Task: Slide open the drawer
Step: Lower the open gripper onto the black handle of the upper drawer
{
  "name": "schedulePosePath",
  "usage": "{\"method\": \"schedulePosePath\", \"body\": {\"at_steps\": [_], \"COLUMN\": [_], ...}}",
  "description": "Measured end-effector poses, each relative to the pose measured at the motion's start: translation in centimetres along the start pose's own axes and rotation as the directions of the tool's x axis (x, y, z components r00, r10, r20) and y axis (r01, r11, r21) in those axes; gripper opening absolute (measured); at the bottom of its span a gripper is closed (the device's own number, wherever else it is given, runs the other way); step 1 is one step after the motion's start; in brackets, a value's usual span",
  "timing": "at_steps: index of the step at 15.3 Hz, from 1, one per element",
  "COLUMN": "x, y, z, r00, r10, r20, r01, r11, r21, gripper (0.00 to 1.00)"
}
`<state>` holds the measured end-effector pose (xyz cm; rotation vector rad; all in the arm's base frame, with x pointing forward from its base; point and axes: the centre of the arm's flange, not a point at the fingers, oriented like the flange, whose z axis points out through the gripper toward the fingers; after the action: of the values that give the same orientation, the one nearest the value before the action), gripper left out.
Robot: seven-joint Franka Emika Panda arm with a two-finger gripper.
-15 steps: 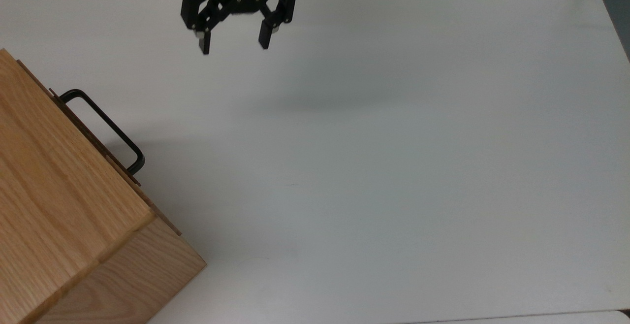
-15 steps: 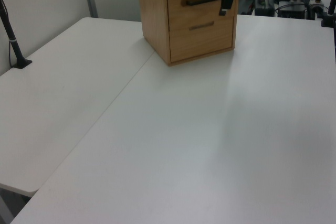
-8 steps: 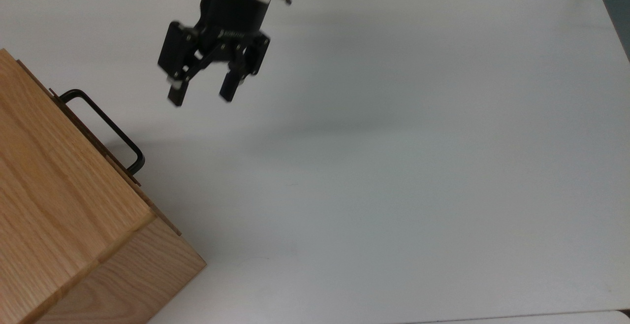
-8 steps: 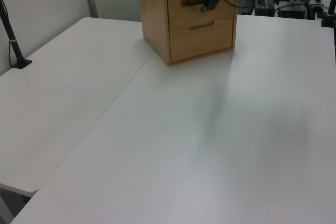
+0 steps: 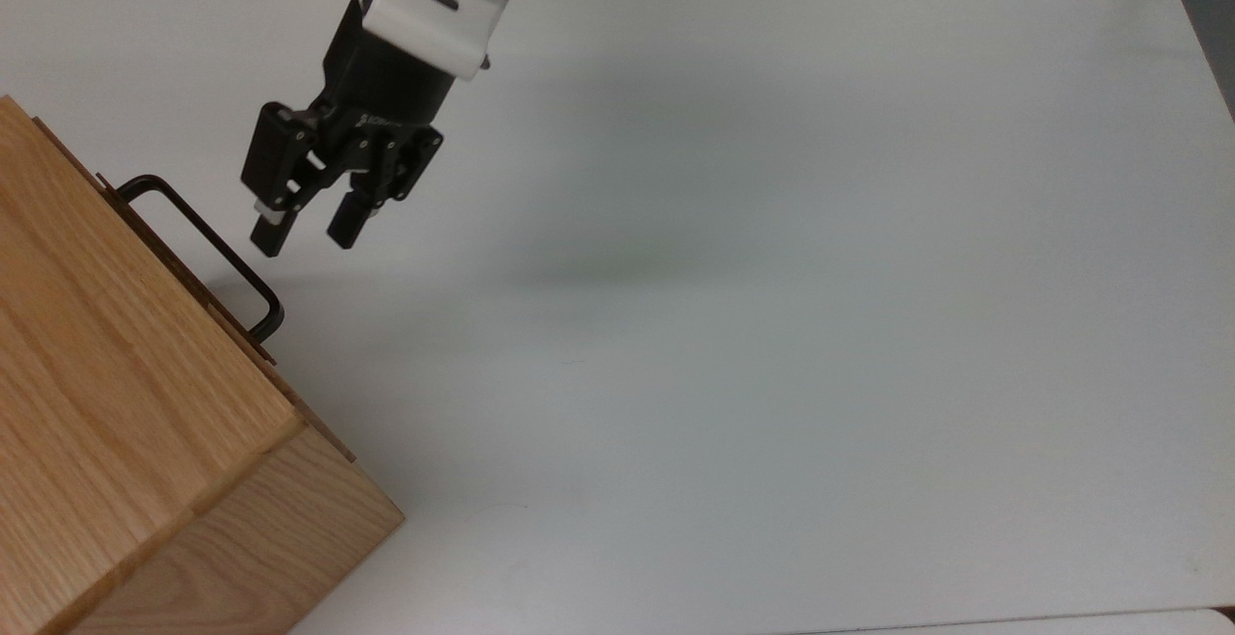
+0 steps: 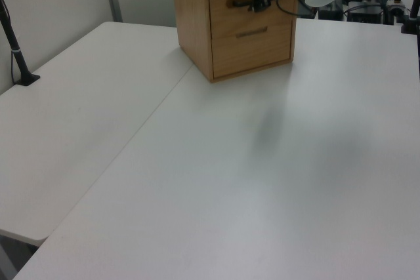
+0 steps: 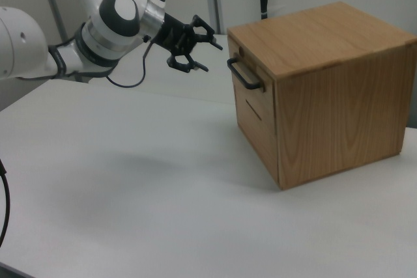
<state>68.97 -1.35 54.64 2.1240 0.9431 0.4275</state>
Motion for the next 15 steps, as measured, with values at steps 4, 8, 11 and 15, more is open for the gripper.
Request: {"method": "schedulePosePath", "body": {"at_steps": [4, 8, 11, 15], "x": [-0.8, -1.9, -2.7, -2.7], "y": [-0.4, 0.1, 0.4, 0.2], "z": [2.2, 3.0, 3.8, 4.2], "r00": [0.999, 0.998, 0.996, 0.995], "r10": [-0.033, -0.029, -0.043, -0.053], "r20": [0.037, 0.056, 0.079, 0.086], "r01": [0.033, 0.029, 0.045, 0.055], "r11": [0.999, 1.0, 0.999, 0.998], "r21": [-0.006, -0.009, -0.021, -0.022], "gripper": [0.56, 0.54, 0.44, 0.27]}}
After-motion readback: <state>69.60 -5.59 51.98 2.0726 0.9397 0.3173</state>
